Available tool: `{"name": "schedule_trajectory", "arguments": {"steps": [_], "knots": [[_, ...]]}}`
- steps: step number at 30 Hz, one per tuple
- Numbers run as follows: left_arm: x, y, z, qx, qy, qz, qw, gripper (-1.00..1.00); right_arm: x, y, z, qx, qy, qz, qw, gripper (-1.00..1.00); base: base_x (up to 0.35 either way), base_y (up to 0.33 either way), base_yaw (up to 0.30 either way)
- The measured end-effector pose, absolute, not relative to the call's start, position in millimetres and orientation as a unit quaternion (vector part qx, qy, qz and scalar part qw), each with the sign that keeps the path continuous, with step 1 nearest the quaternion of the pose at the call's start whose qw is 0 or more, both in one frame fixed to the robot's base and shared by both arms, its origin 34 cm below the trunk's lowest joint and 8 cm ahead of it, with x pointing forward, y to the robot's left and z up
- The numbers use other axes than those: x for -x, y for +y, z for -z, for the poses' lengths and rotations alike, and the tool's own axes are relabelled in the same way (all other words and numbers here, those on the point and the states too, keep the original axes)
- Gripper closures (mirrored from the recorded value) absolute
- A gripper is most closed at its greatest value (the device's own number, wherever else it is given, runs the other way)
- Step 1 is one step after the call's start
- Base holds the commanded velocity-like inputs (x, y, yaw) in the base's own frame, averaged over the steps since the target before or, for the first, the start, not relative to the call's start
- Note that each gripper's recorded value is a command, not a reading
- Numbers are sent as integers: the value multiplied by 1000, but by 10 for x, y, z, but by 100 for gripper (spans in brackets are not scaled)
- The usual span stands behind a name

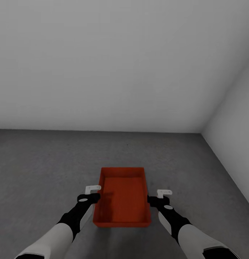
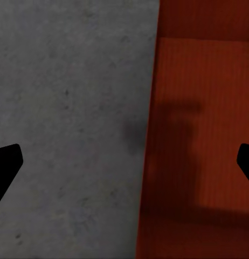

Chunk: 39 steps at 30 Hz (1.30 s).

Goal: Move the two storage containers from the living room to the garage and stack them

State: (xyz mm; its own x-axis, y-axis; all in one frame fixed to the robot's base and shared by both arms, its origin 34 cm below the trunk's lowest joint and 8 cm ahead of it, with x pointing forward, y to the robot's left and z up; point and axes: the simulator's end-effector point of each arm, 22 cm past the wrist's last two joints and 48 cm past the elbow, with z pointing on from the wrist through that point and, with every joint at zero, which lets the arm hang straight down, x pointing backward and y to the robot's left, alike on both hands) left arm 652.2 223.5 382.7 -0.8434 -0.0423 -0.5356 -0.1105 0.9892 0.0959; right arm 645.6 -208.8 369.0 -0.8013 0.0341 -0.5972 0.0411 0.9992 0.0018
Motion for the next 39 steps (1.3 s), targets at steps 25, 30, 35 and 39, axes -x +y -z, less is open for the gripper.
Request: {"name": "schedule_trajectory", "arguments": {"steps": [25, 30, 35, 39], "knots": [[-6586, 2231, -4318, 59, 958, -54, 274, -100, -6527, -2073, -4187, -20, 949, 5, 313, -100, 0, 0, 0], [-6590, 2230, -4409, 63, 959, -52, 272, -100, -6539, -2072, -4284, -20, 949, 5, 313, -100, 0, 0, 0], [-6598, 2230, -4502, 64, 959, -52, 271, -100, -6550, -2073, -4379, -20, 950, 4, 313, -100, 0, 0, 0], [-6605, 2228, -4577, 64, 959, -52, 271, -100, -6555, -2074, -4452, -20, 950, 4, 312, -100, 0, 0, 0]]}}
